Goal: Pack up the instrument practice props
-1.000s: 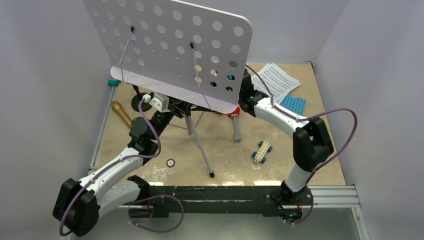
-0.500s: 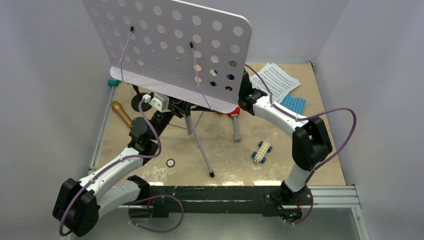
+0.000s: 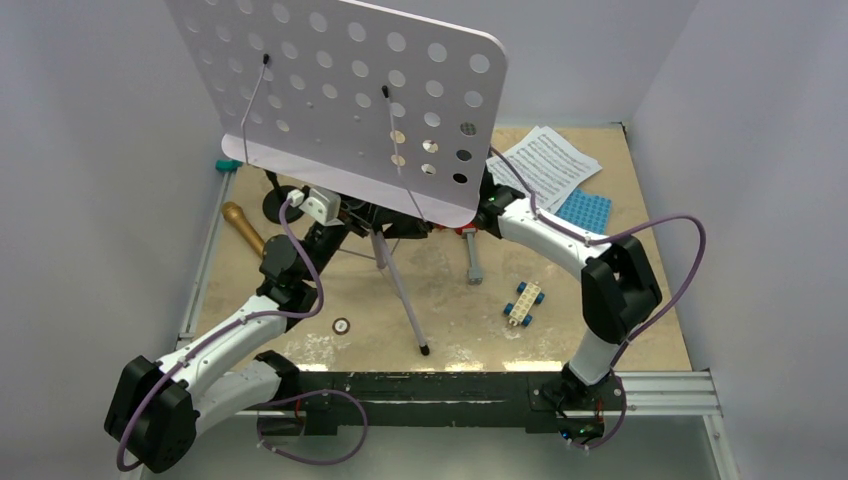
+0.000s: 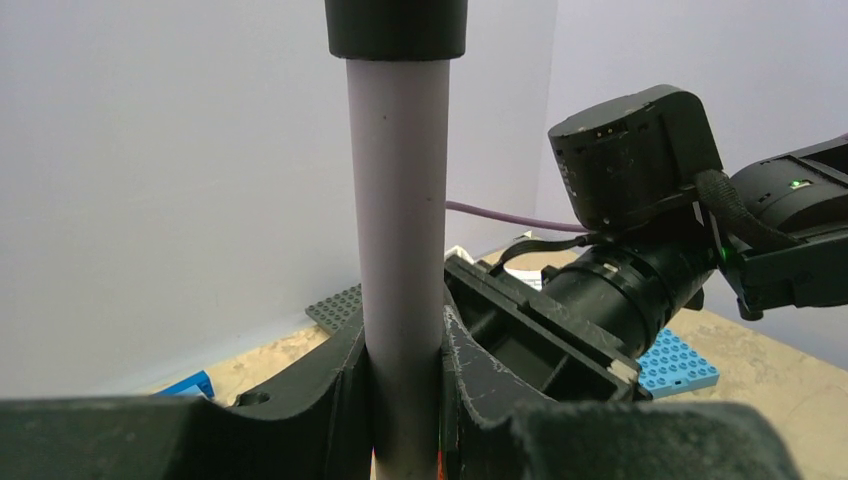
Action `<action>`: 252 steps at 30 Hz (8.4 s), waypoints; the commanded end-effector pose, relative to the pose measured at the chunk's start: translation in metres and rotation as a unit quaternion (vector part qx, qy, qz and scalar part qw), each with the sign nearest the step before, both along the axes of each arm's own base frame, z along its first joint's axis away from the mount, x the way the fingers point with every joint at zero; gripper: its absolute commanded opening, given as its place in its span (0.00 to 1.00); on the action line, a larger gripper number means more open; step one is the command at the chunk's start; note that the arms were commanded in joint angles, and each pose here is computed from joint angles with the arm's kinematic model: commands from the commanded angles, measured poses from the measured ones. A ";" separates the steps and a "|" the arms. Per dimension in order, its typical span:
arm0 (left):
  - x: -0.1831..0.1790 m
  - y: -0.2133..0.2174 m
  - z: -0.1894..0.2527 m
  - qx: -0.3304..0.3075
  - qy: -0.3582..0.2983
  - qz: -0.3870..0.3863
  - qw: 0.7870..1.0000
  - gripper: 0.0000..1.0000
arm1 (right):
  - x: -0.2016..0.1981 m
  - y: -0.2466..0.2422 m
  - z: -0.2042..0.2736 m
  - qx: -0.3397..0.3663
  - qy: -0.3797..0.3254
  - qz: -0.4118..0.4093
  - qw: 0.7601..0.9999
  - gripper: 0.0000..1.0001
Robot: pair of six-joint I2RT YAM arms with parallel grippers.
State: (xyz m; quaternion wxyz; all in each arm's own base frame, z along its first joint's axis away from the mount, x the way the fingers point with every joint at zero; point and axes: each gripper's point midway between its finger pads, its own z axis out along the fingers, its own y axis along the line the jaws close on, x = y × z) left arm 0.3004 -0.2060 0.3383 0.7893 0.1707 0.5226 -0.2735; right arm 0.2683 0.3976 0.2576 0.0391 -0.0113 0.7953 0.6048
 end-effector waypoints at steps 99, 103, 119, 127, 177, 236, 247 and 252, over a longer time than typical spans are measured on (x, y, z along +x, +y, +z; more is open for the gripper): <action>-0.006 -0.019 -0.015 0.018 0.024 -0.022 0.999 0.00 | -0.002 -0.047 0.023 -0.021 -0.336 -0.040 0.941 0.61; -0.008 -0.019 -0.014 0.018 0.024 -0.024 0.999 0.00 | -0.004 -0.044 0.025 -0.003 -0.310 -0.017 0.950 0.65; -0.010 -0.021 -0.013 0.016 0.025 -0.029 0.999 0.00 | 0.017 -0.019 0.030 0.024 -0.310 0.009 0.950 0.36; -0.010 -0.021 -0.016 0.017 0.032 -0.029 0.999 0.00 | 0.027 -0.025 0.022 0.016 -0.426 -0.030 0.904 0.00; -0.002 -0.013 0.002 -0.013 0.037 -0.002 0.999 0.00 | -0.033 -0.055 -0.015 -0.113 -0.354 -0.088 0.924 0.85; -0.015 -0.010 -0.002 -0.019 0.037 -0.011 0.999 0.03 | 0.024 -0.030 0.002 -0.126 -0.473 -0.056 0.870 0.00; -0.017 -0.010 0.002 -0.030 0.036 -0.014 0.999 0.13 | 0.026 -0.057 -0.011 -0.167 -0.554 -0.126 0.806 0.39; -0.019 -0.008 0.012 -0.039 0.025 -0.015 0.999 0.25 | 0.016 -0.052 -0.006 -0.151 -0.495 -0.126 0.846 0.60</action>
